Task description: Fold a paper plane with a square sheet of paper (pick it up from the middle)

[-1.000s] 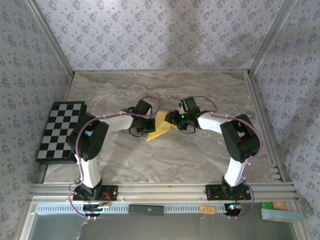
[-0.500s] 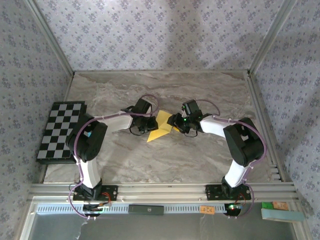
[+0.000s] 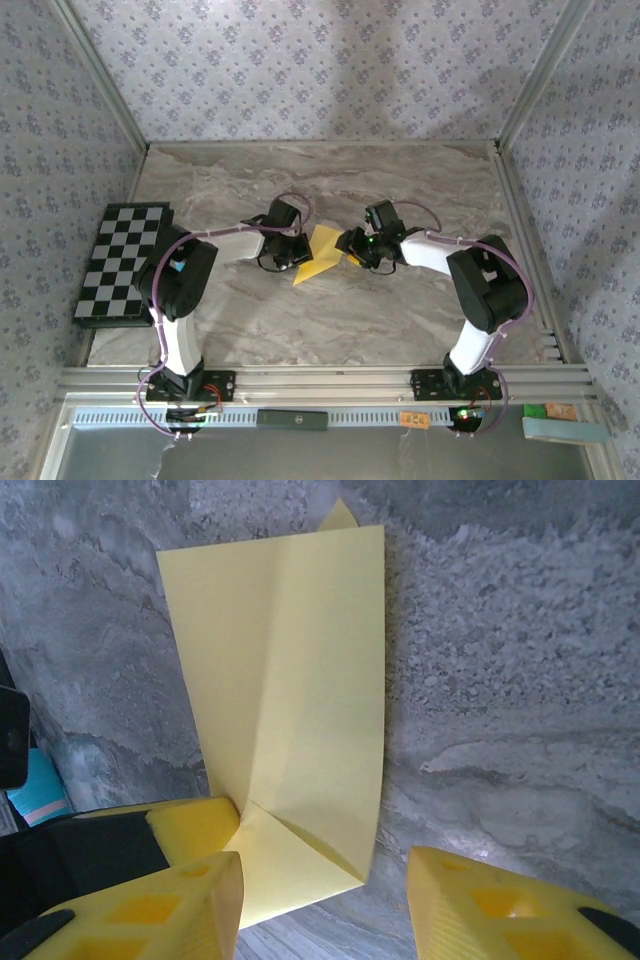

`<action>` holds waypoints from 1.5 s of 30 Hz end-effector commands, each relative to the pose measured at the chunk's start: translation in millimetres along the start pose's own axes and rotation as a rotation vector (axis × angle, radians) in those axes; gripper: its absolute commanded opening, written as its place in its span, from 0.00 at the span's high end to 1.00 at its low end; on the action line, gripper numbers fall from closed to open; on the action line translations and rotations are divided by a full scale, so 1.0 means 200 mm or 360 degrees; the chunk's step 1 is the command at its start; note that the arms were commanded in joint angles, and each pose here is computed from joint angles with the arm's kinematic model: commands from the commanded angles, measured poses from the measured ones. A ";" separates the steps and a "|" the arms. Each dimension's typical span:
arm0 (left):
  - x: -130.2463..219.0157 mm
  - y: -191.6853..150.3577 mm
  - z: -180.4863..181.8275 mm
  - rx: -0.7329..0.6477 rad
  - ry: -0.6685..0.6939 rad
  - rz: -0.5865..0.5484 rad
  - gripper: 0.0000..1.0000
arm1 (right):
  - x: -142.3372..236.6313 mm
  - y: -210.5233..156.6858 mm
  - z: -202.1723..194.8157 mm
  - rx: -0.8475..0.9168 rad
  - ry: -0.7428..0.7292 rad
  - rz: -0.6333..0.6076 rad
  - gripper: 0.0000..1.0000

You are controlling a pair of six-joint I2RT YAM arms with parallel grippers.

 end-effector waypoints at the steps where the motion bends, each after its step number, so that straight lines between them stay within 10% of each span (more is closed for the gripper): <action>1: -0.03 -0.05 0.08 0.0149 -0.0019 0.0073 0.93 | -0.02 -0.03 -0.02 -0.0067 -0.0053 0.0032 0.52; 24: -0.04 -0.06 0.13 0.0236 -0.0062 0.0098 0.94 | -0.10 -0.10 -0.05 -0.0091 -0.0222 0.0072 0.58; 45: -0.03 -0.04 0.09 0.0234 -0.0115 0.0090 0.93 | -0.19 -0.11 0.05 -0.0184 0.0086 0.0230 0.76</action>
Point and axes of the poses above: each hand's point on the last joint's axis, 136 mm out from that joint toward the fingers, its own x axis back along the fingers, its own z axis along the line the jaws close on, y = z × x, the point moved 5 cm from there along x, back along the fingers, and after that the axes turned 15 degrees about -x, right-handed, at the moved point
